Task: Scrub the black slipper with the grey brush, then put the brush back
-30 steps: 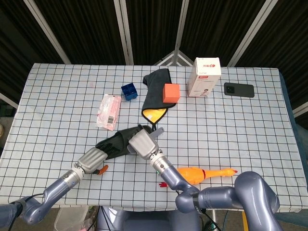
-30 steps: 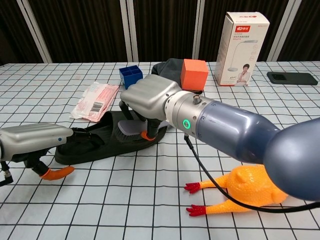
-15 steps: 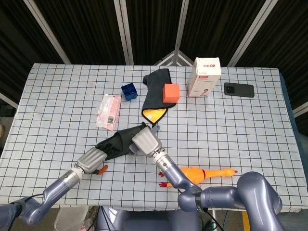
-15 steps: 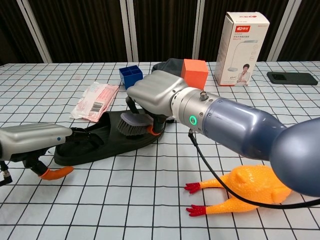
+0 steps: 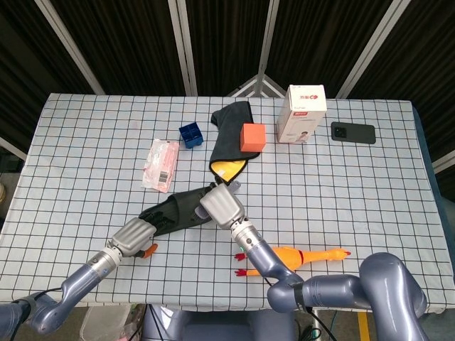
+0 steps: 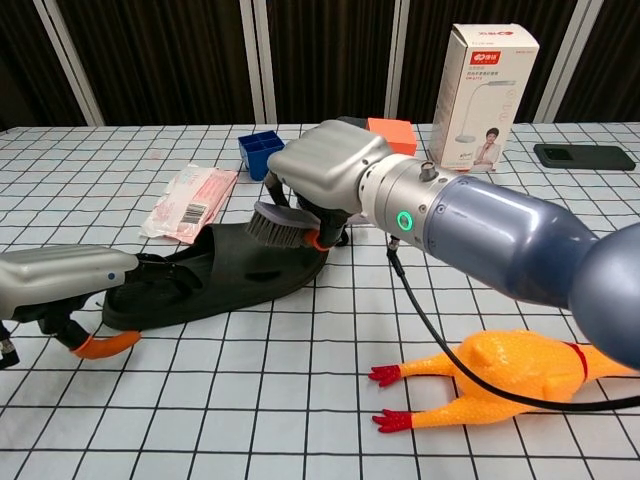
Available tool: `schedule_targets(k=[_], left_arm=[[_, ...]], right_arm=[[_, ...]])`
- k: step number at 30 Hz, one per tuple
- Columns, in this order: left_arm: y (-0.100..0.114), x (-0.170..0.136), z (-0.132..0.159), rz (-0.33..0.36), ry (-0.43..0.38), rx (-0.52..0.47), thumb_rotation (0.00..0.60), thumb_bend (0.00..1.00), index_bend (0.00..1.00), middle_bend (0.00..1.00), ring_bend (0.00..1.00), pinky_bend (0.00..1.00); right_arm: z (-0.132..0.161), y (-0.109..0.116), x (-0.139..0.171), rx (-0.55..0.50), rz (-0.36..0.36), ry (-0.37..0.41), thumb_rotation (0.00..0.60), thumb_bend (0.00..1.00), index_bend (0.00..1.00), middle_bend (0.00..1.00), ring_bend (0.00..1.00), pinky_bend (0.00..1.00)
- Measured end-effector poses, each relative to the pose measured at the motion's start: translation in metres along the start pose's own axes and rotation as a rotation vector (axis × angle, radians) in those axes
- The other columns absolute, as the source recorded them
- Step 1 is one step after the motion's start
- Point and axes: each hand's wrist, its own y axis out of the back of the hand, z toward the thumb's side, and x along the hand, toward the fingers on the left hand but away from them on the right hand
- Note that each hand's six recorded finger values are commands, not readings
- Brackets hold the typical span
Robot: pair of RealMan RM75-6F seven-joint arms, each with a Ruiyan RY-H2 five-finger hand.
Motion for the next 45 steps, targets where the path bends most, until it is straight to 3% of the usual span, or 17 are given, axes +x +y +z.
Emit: schedule_targets(k=[7,14,19,22,27,31,37,45], left_arm=[[0.003,-0.002,-0.002,0.008,0.007,-0.002,0.600,0.65,0.10,0.14,0.06,0.15],[0.018,-0.011,-0.007,0.086,0.002,-0.031,0.600,0.64,0.10,0.12,0.06,0.15],[0.028,-0.023,-0.010,0.140,-0.015,-0.079,0.600,0.49,0.04,0.00,0.01,0.15],[0.037,-0.033,-0.010,0.194,-0.037,-0.099,0.600,0.42,0.01,0.00,0.00,0.14],[0.052,-0.053,-0.007,0.312,-0.103,-0.119,0.600,0.40,0.00,0.00,0.00,0.13],[0.053,-0.071,-0.016,0.349,-0.101,-0.120,0.600,0.40,0.00,0.00,0.00,0.13],[0.048,-0.083,-0.034,0.354,-0.040,-0.121,0.600,0.40,0.00,0.00,0.00,0.13],[0.042,-0.096,-0.042,0.373,-0.008,-0.114,0.600,0.40,0.00,0.00,0.00,0.13]], right_arm=[[-0.023,0.005,0.004,0.022,-0.011,-0.046,0.600,0.76,0.72,0.68,0.39,0.24],[-0.067,0.001,0.018,0.053,0.000,-0.126,0.600,0.76,0.73,0.68,0.39,0.24],[-0.106,-0.011,0.031,0.072,0.026,-0.204,0.600,0.76,0.73,0.68,0.39,0.24],[-0.129,-0.022,0.041,0.081,0.050,-0.258,0.600,0.76,0.73,0.68,0.39,0.24],[-0.169,-0.045,0.059,0.095,0.093,-0.360,0.600,0.78,0.73,0.68,0.39,0.24],[-0.196,-0.062,0.072,0.166,0.122,-0.429,0.600,0.78,0.73,0.68,0.39,0.24],[-0.206,-0.082,0.088,0.306,0.178,-0.465,0.600,0.81,0.73,0.68,0.39,0.24],[-0.197,-0.101,0.111,0.437,0.266,-0.492,0.600,0.81,0.73,0.68,0.39,0.24]])
